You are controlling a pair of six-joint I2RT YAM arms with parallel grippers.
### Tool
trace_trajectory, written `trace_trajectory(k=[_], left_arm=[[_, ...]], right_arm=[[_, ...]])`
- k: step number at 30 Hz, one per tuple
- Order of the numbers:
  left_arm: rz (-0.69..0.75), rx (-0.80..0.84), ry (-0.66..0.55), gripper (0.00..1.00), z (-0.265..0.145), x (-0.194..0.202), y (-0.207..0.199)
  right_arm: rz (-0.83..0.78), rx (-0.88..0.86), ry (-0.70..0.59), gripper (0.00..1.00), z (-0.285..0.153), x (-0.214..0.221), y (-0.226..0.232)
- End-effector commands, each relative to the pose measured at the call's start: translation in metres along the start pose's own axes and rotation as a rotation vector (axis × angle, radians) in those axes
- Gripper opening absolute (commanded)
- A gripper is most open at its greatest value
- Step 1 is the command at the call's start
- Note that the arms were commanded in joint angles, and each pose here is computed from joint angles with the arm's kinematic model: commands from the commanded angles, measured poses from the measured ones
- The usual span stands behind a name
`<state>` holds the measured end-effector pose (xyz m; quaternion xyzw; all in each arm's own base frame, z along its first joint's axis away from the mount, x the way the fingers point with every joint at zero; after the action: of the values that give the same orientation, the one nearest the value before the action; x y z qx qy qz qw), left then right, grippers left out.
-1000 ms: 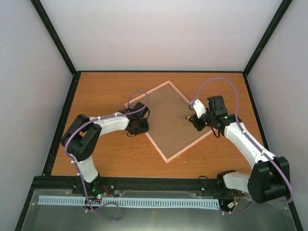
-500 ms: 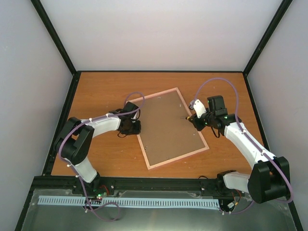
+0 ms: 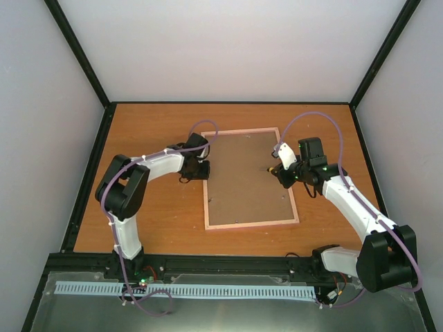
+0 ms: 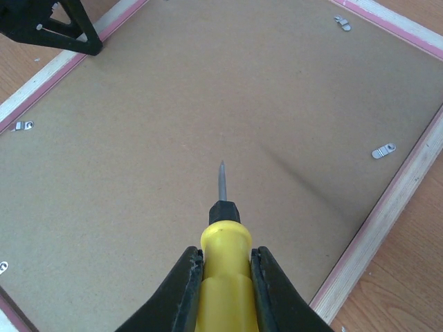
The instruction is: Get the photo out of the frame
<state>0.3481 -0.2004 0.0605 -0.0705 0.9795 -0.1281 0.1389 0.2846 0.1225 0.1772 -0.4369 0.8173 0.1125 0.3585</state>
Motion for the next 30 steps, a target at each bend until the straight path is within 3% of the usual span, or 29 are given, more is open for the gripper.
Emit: trace_trajectory(k=[1, 7, 12, 20, 30], left_arm=[[-0.045, -0.082, 0.001, 0.41, -0.008, 0.007, 0.019], [-0.127, -0.036, -0.023, 0.47, -0.035, 0.032, 0.029], [-0.104, 0.002, -0.021, 0.48, -0.054, 0.067, 0.020], [-0.131, 0.069, 0.118, 0.49, -0.063, 0.134, 0.006], [-0.107, -0.006, 0.230, 0.43, -0.047, 0.187, 0.010]], right_arm=[[-0.025, 0.028, -0.029, 0.03, -0.008, -0.011, -0.007], [-0.023, 0.014, -0.026, 0.03, -0.006, -0.010, -0.006], [-0.021, 0.003, -0.021, 0.03, -0.004, -0.009, -0.005], [-0.018, 0.000, -0.016, 0.03, -0.002, -0.008, -0.005], [-0.016, -0.001, -0.014, 0.03, -0.002, -0.008, -0.005]])
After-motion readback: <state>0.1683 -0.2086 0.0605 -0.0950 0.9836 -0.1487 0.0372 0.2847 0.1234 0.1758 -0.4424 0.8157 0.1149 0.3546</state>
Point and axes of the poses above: each gripper's point midway between its finger pads, its own z axis out along the fingers, its own y axis along the line the jaws close on, x = y × z, the point moved 4 cm from there along -z, back along the fingers, and after that the axes turned 12 degrees about -z, right-handed, at the moved point
